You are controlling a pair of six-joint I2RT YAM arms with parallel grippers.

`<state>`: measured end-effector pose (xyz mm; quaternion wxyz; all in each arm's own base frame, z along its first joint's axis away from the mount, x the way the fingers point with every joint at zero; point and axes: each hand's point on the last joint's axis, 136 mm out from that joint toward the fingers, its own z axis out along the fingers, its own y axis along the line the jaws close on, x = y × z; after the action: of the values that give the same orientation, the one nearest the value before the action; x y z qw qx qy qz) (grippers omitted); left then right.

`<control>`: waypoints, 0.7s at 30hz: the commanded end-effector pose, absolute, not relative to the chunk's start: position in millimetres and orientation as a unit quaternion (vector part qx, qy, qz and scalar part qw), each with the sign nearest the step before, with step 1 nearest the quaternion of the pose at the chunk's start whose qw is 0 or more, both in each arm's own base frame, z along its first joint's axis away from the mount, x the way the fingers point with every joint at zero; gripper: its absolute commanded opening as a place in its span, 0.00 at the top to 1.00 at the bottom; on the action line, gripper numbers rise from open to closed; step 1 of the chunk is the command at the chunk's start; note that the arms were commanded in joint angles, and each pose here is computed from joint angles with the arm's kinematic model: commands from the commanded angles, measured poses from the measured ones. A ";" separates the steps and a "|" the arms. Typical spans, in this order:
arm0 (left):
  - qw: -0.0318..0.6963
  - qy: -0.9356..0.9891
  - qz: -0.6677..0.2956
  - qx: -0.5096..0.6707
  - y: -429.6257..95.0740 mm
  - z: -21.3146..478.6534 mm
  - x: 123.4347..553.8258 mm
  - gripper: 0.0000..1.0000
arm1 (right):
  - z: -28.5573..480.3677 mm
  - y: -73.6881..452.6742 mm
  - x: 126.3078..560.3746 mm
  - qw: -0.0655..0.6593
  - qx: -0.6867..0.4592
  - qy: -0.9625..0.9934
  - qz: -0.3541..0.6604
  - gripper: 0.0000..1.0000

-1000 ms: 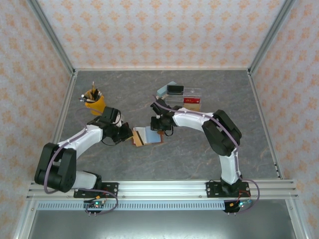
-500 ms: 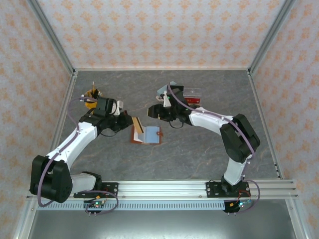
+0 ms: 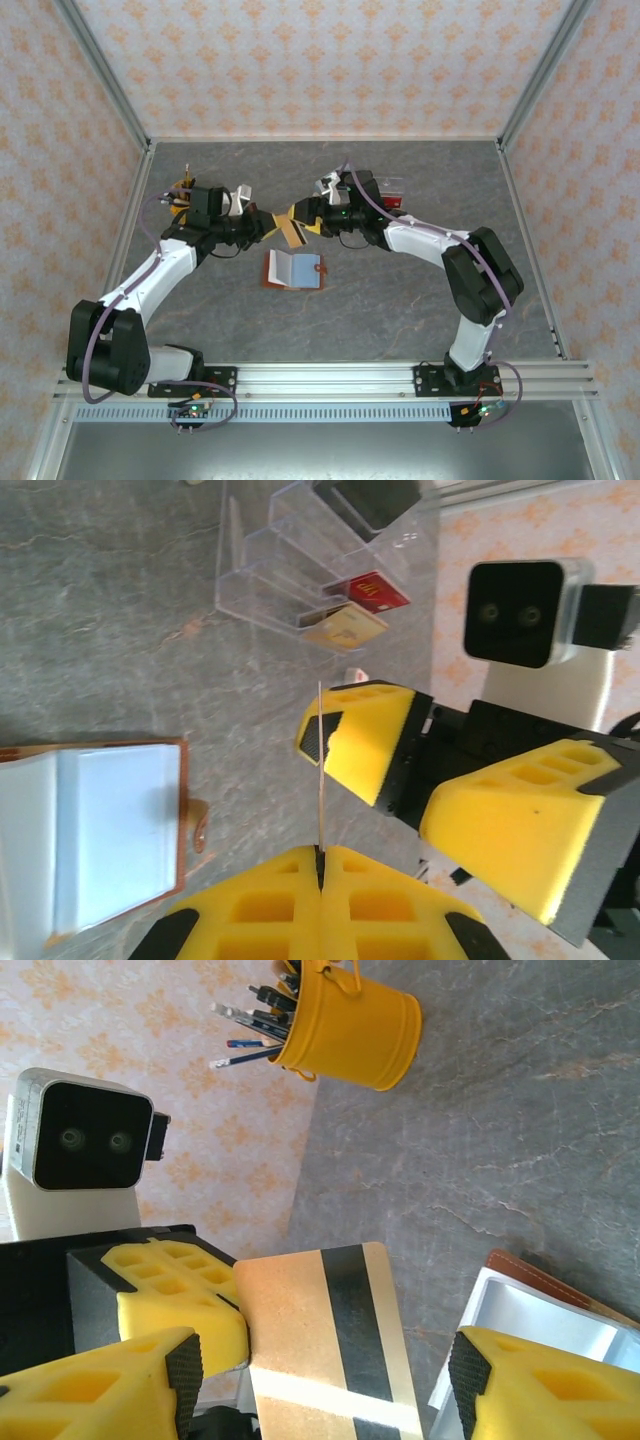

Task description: Take the credit cards out of the card holder

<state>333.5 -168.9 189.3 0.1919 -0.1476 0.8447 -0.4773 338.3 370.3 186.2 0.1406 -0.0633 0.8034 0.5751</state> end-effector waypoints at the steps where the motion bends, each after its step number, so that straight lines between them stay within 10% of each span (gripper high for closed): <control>1: 0.208 0.822 -0.515 -0.128 -175.2 215.2 340.5 1.00 | 200.2 375.9 334.3 0.134 -0.079 0.779 0.607 0.33; 13: 0.215 0.821 -0.510 -0.139 -167.4 212.7 343.8 1.00 | 209.4 377.8 326.9 0.126 -0.093 0.763 0.627 0.52; 21: 0.211 0.840 -0.479 -0.147 -158.3 205.7 341.8 0.98 | 203.1 375.5 329.4 0.132 -0.096 0.780 0.604 0.85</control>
<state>340.5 -164.6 200.3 0.2015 -0.1531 0.8312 -0.4950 328.7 375.4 199.8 0.1195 -0.0787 0.7798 0.6095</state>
